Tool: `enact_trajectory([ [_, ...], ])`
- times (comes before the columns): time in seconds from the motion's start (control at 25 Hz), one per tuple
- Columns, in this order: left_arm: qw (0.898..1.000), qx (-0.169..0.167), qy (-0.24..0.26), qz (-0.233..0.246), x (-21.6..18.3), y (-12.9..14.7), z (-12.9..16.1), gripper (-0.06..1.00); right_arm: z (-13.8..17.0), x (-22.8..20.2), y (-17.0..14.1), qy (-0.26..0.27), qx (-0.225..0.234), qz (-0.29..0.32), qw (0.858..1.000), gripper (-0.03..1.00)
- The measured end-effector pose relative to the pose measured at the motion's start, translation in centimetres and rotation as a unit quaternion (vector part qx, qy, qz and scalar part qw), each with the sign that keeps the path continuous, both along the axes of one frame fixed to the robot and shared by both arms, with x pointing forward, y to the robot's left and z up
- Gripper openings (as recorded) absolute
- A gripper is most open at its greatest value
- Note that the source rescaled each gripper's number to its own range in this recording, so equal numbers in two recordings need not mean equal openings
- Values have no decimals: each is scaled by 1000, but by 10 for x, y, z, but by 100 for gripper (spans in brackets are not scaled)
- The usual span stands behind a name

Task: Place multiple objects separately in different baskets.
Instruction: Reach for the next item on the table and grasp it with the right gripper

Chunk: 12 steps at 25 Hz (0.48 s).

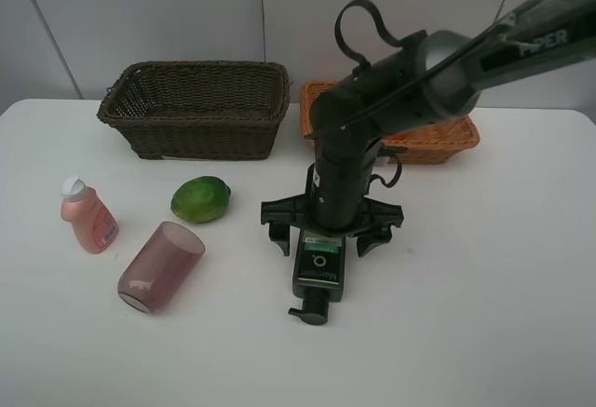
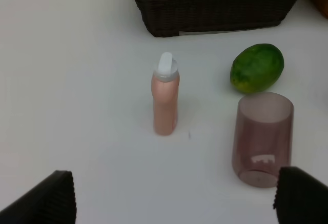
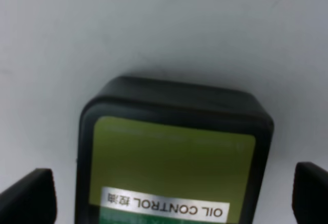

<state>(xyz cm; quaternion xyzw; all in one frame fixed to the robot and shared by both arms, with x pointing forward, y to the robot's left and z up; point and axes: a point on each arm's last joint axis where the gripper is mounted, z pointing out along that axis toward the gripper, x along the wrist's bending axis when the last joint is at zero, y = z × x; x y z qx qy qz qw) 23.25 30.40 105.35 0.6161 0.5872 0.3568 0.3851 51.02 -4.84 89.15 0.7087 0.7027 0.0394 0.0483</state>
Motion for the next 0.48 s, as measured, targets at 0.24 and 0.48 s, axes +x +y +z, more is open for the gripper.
enact_trajectory([
  [0.24, 1000, 0, 0, 0, 0, 0, 0, 100, -8, -1, 1, 8, -7, 2, 1000, 100],
  [0.48, 1000, 0, 0, 0, 0, 0, 0, 100, -10, -3, 4, 10, -5, 27, 1000, 100],
])
